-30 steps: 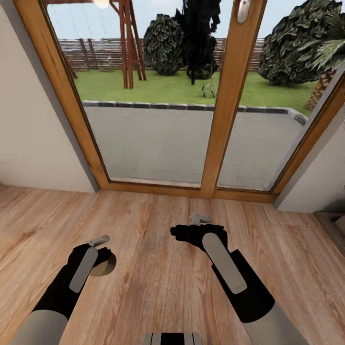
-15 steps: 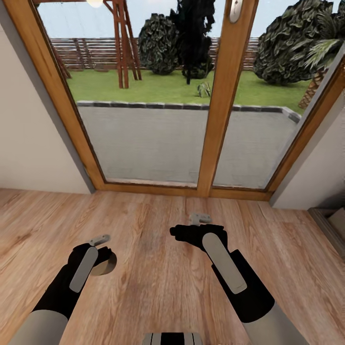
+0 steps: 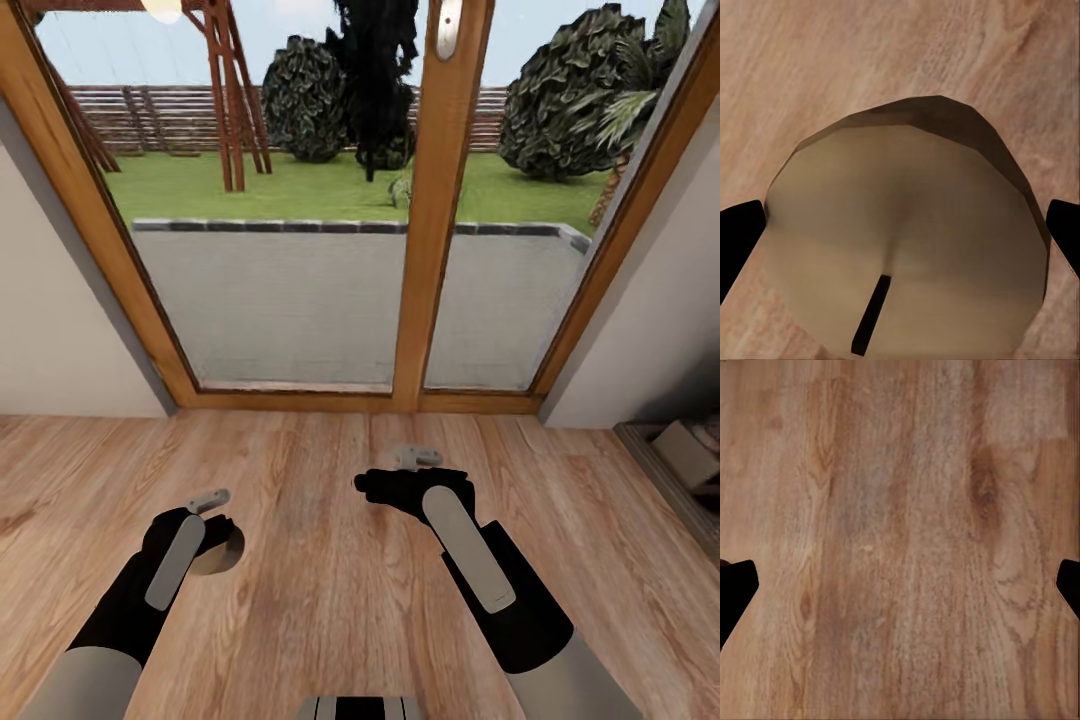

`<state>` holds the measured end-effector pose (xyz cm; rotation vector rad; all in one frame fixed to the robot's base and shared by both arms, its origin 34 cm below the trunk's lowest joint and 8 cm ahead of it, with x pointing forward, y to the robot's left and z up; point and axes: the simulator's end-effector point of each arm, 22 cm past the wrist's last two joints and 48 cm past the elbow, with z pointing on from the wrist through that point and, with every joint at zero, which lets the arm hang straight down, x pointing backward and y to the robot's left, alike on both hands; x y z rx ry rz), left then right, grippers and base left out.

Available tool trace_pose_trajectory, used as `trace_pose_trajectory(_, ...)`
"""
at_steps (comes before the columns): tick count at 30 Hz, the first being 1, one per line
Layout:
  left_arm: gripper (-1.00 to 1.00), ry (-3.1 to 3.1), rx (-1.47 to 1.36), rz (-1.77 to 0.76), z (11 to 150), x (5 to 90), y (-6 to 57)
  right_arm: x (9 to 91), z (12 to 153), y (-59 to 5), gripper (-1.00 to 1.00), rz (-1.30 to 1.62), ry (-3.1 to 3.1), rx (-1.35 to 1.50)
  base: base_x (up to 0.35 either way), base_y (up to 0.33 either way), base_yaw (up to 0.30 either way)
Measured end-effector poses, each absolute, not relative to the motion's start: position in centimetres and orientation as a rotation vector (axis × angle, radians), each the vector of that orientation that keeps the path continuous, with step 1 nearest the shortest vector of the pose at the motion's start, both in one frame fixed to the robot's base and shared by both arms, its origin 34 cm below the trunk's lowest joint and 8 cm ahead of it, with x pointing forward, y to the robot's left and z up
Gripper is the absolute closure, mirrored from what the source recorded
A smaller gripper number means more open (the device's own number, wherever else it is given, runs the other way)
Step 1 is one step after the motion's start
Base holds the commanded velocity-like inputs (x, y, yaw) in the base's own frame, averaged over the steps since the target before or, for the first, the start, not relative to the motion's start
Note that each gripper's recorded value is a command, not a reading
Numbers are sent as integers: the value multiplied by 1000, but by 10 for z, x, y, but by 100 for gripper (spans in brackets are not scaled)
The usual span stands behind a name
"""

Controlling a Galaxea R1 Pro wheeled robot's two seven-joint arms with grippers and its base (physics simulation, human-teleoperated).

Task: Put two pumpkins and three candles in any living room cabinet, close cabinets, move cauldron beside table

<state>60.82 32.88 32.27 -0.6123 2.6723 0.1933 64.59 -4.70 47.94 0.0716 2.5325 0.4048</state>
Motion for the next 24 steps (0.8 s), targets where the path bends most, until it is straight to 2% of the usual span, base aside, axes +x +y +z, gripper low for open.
trace_pose_trajectory(24,100,2655,-616,181,334,611,328,646,492,-46,-100,409,2514,68,0,0,-143)
